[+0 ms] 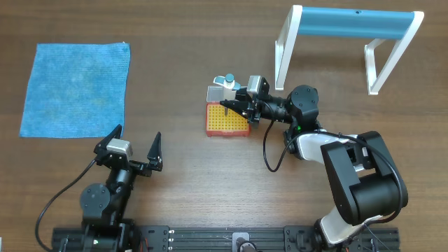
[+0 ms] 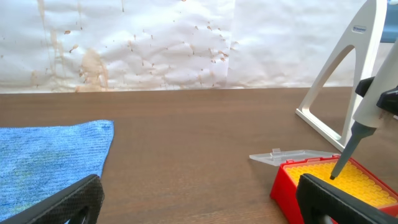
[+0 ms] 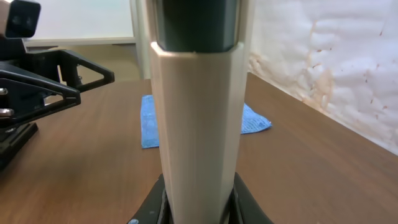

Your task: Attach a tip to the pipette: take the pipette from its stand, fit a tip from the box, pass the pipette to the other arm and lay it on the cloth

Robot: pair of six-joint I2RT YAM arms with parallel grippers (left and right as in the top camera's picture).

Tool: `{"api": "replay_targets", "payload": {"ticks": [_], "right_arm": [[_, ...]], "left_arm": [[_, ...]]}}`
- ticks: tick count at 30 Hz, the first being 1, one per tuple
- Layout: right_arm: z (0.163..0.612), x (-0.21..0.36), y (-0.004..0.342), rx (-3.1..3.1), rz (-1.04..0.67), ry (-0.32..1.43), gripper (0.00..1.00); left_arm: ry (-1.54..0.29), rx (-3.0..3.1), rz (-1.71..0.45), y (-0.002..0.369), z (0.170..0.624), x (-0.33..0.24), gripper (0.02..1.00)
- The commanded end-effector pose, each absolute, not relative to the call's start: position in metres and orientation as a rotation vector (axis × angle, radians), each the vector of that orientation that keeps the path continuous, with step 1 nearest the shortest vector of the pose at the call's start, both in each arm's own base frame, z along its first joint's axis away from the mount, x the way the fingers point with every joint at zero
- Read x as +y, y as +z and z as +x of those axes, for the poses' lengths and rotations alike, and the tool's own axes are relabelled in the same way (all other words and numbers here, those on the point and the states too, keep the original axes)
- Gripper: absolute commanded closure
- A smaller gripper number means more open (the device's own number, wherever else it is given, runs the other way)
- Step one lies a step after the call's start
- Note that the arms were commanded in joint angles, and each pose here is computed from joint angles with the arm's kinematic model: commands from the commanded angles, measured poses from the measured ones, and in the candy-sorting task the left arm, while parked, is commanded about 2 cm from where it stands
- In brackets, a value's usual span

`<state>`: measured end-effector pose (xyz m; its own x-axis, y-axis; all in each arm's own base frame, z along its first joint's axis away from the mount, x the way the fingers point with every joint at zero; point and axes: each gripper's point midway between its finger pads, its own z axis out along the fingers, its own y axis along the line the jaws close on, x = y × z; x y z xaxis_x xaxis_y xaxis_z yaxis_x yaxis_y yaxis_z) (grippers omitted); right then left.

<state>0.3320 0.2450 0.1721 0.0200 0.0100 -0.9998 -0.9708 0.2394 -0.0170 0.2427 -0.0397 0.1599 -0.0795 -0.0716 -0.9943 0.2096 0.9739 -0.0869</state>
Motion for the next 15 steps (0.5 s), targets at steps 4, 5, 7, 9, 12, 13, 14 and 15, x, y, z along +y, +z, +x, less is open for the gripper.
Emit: {"api": "replay_targets", "payload": {"ticks": [4,5,7,9,12,13,14,15], "right_arm": [[0.3282,0.2438,0.1702,1.311,-1.032,1.059,0.921],[0.3284,0.2436,0.1688,1.320,-1.030,1.063,0.921],[0.3286,0.2435,0.1675,1.325,-1.030,1.063,0.923],[0.3288,0.2435,0.1676,1.316,-1.037,1.050,0.923],[0.3304,0.2431,0.1675,1.317,-1.032,1.041,0.923],[0.3304,0.2431,0.1675,1.317,-1.033,1.041,0.923],[0.3305,0.2431,0.1675,1.316,-1.034,1.038,0.921],[0.3316,0.2428,0.1675,1.316,-1.031,1.030,0.923]], "left_arm": [[-0.232,1.636,0.113,0.1591,0.2422,-0.0405,0.020],[-0.232,1.636,0.113,0.1591,0.2422,-0.0405,0.020],[-0.232,1.636,0.114,0.1591,0.2422,-0.0405,0.023],[-0.232,1.636,0.114,0.1591,0.2422,-0.0405,0.020],[-0.232,1.636,0.114,0.1591,0.2422,-0.0405,0.020],[-0.232,1.636,0.114,0.1591,0.2422,-0.0405,0.020],[-0.232,1.636,0.114,0.1591,0.2422,-0.0405,0.020],[-0.232,1.636,0.114,0.1591,0.2422,-0.0405,0.023]]}}
